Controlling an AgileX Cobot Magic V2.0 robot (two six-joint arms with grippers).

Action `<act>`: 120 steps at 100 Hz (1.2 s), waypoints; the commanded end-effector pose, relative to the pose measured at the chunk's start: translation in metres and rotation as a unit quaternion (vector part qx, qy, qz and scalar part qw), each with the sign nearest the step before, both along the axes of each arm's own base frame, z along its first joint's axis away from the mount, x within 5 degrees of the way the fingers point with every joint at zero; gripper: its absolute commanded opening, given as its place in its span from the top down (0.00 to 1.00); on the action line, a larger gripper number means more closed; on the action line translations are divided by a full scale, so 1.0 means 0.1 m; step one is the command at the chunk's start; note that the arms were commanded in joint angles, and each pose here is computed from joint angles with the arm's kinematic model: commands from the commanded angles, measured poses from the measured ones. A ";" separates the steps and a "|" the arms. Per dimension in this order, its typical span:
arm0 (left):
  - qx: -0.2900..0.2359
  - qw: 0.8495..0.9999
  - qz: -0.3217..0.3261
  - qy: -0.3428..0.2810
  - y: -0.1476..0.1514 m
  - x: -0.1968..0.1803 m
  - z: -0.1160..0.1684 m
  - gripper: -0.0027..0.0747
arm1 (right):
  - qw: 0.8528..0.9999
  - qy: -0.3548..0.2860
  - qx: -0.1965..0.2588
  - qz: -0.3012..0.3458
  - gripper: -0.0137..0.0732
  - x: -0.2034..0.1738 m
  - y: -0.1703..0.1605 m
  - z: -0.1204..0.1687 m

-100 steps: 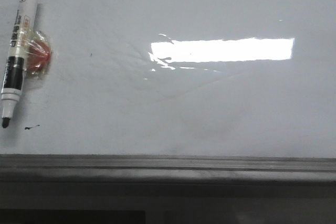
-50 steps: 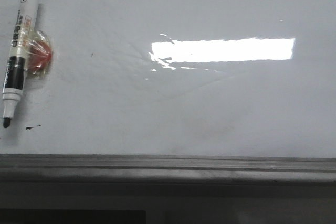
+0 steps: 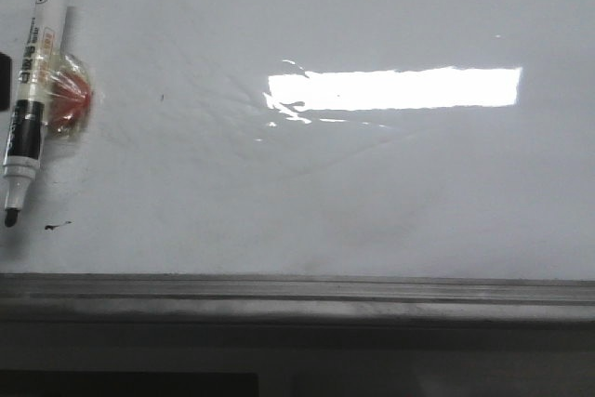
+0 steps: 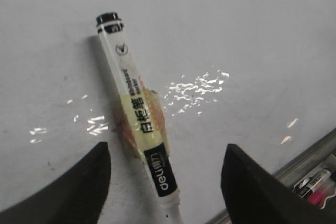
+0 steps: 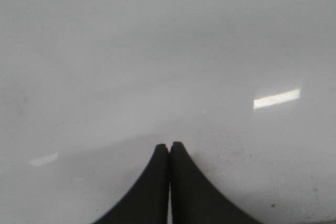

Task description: Write number 6 on whiteboard

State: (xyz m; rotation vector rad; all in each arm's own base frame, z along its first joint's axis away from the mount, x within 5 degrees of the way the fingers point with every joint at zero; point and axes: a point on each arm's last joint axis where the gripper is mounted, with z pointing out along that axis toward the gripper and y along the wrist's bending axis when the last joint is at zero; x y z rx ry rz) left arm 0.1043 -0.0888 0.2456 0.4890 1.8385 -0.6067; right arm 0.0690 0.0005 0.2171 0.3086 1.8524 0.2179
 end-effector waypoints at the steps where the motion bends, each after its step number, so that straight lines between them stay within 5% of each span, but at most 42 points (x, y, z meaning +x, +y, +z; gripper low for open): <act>1: -0.026 0.999 0.013 -0.025 -0.07 0.11 0.10 0.41 | 0.999 -0.049 -0.006 -0.005 0.90 0.04 -0.01 0.17; 35: -0.019 0.998 0.036 0.046 -0.16 0.24 -0.09 0.48 | 0.999 -0.049 -0.006 -0.005 0.90 0.04 -0.01 0.17; 63: 0.000 0.996 0.042 0.077 -0.20 0.29 -0.20 0.99 | 0.999 -0.049 -0.006 0.001 0.90 0.04 0.00 0.17; 87: 0.001 0.996 0.041 0.076 -0.21 0.29 -0.20 0.99 | 0.997 -0.032 -0.006 0.070 0.90 0.04 0.10 0.23; 99: 0.001 0.997 0.027 0.069 -0.23 0.28 -0.10 0.99 | 0.989 -0.007 -0.050 0.137 0.90 0.07 0.18 0.34; 120: 0.090 0.995 -0.047 0.013 -0.29 0.23 0.11 0.99 | 0.969 0.007 -0.082 0.233 0.90 0.20 0.38 0.59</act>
